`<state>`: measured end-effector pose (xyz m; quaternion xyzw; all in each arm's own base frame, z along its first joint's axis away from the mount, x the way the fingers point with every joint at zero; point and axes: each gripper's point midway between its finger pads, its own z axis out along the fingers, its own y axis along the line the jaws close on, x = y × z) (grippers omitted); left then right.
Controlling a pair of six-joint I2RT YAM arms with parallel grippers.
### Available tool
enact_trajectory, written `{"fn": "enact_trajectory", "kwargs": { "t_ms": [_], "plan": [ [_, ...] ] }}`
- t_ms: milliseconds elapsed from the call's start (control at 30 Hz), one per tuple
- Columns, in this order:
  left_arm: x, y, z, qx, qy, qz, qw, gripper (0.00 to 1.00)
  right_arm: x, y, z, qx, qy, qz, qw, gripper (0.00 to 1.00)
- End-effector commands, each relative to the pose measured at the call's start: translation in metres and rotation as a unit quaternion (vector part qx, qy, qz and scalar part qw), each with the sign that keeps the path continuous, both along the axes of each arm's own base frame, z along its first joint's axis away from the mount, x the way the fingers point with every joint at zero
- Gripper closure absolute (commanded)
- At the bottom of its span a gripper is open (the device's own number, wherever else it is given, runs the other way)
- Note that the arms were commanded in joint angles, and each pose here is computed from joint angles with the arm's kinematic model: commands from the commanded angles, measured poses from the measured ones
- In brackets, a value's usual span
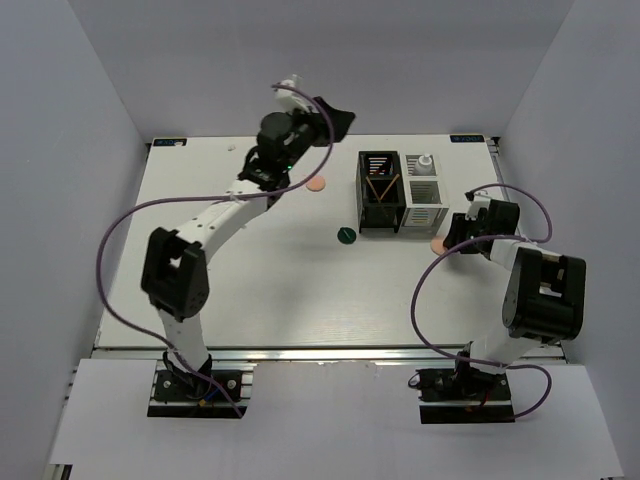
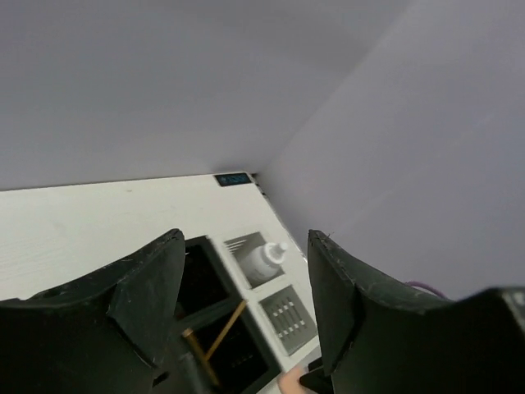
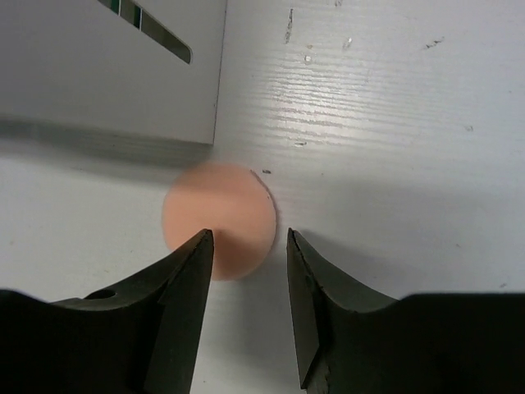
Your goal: Organize the makeup
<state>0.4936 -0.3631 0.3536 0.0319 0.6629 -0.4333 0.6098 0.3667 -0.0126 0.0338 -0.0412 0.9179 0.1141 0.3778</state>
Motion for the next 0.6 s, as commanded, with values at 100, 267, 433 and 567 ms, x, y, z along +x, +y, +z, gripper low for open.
{"fn": "enact_trajectory", "kwargs": {
  "t_ms": [100, 267, 433, 567],
  "plan": [
    [-0.026, 0.071, -0.051, 0.015, 0.081, 0.059, 0.995, 0.29, 0.022, 0.006, -0.001, -0.022, 0.005, 0.006, 1.0, 0.55],
    [-0.052, 0.092, -0.136, 0.076, 0.193, 0.064, 0.976, 0.27, 0.008, 0.003, -0.019, -0.042, 0.049, -0.001, 0.998, 0.76],
    [-0.072, 0.096, -0.199, 0.107, 0.293, 0.048, 0.949, 0.26, -0.007, 0.0, -0.012, -0.051, 0.046, 0.009, 0.998, 1.0],
    [-0.071, 0.108, -0.224, 0.111, 0.336, 0.071, 0.933, 0.26, -0.002, 0.009, 0.041, -0.019, -0.041, 0.063, 0.997, 1.0]
  ]
}}
